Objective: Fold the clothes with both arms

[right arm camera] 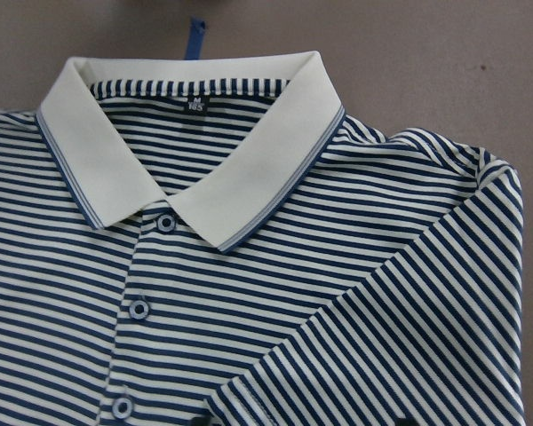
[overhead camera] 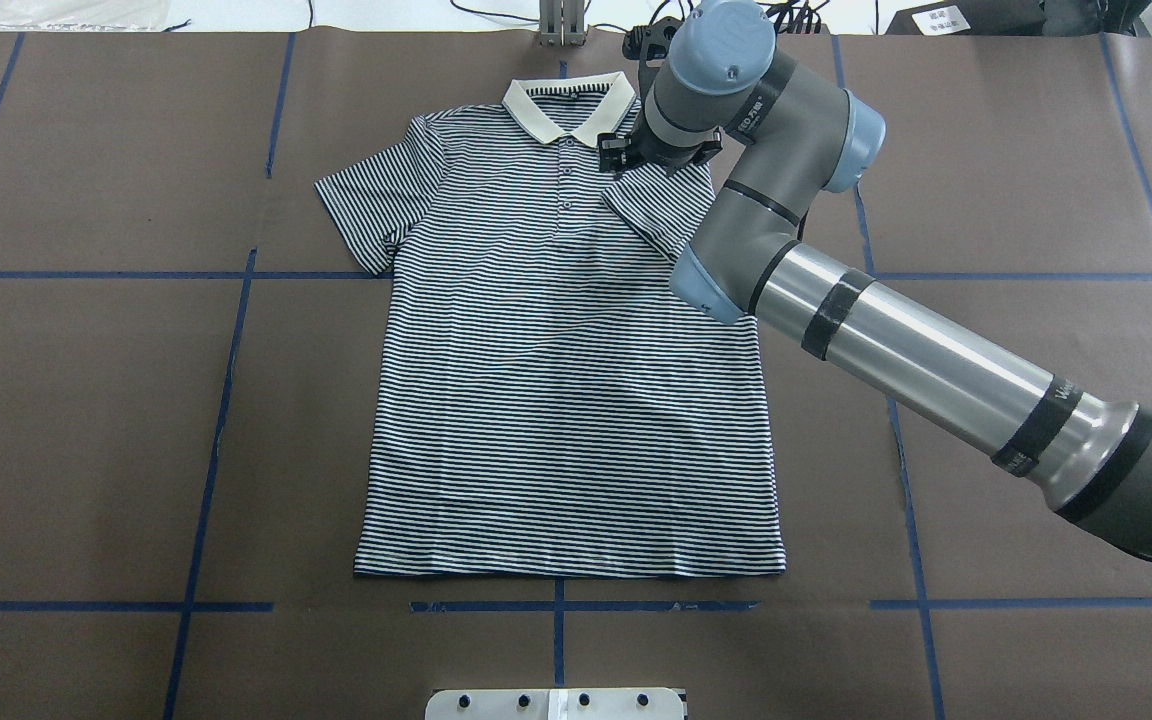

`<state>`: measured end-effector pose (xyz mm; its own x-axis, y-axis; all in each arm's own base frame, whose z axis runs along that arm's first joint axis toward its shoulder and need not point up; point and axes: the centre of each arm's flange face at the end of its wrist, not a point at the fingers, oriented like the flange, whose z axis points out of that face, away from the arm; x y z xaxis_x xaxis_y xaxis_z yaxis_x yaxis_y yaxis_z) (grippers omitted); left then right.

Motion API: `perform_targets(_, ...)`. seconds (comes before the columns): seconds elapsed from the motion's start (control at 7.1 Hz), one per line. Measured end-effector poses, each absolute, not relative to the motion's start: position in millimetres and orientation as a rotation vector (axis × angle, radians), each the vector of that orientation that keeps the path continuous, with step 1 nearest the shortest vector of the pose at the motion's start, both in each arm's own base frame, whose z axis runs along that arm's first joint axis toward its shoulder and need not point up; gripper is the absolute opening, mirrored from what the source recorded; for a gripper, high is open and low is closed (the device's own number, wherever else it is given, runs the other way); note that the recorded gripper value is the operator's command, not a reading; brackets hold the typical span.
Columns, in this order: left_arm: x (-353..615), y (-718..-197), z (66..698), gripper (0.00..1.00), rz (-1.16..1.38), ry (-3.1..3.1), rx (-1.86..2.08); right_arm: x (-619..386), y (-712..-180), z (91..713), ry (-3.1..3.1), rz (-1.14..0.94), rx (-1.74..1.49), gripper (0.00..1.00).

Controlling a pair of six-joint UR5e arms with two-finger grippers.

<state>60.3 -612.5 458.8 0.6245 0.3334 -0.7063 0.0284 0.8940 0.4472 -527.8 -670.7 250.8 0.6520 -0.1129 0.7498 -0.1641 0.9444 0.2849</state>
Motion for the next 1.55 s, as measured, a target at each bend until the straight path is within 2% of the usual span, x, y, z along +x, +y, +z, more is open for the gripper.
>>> perform_targets(0.42,155,-640,403,1.00,0.023,0.888,0.390,-504,-685,233,-0.910,0.066,0.264,1.00)
perform_targets(0.7,248,-631,379,1.00,-0.144,0.906,0.390,-464,-669,221,-0.887,0.074,0.141,1.00)
perform_targets(0.99,323,-638,385,0.99,-0.289,0.884,0.427,-413,-637,238,-0.890,0.005,0.066,1.00)
perform_targets(1.27,384,-645,411,0.97,-0.338,0.861,0.471,-383,-611,257,-0.900,-0.042,0.058,1.00)
perform_targets(1.55,427,-644,412,0.96,-0.329,0.851,0.481,-383,-603,260,-0.897,-0.048,0.059,1.00)
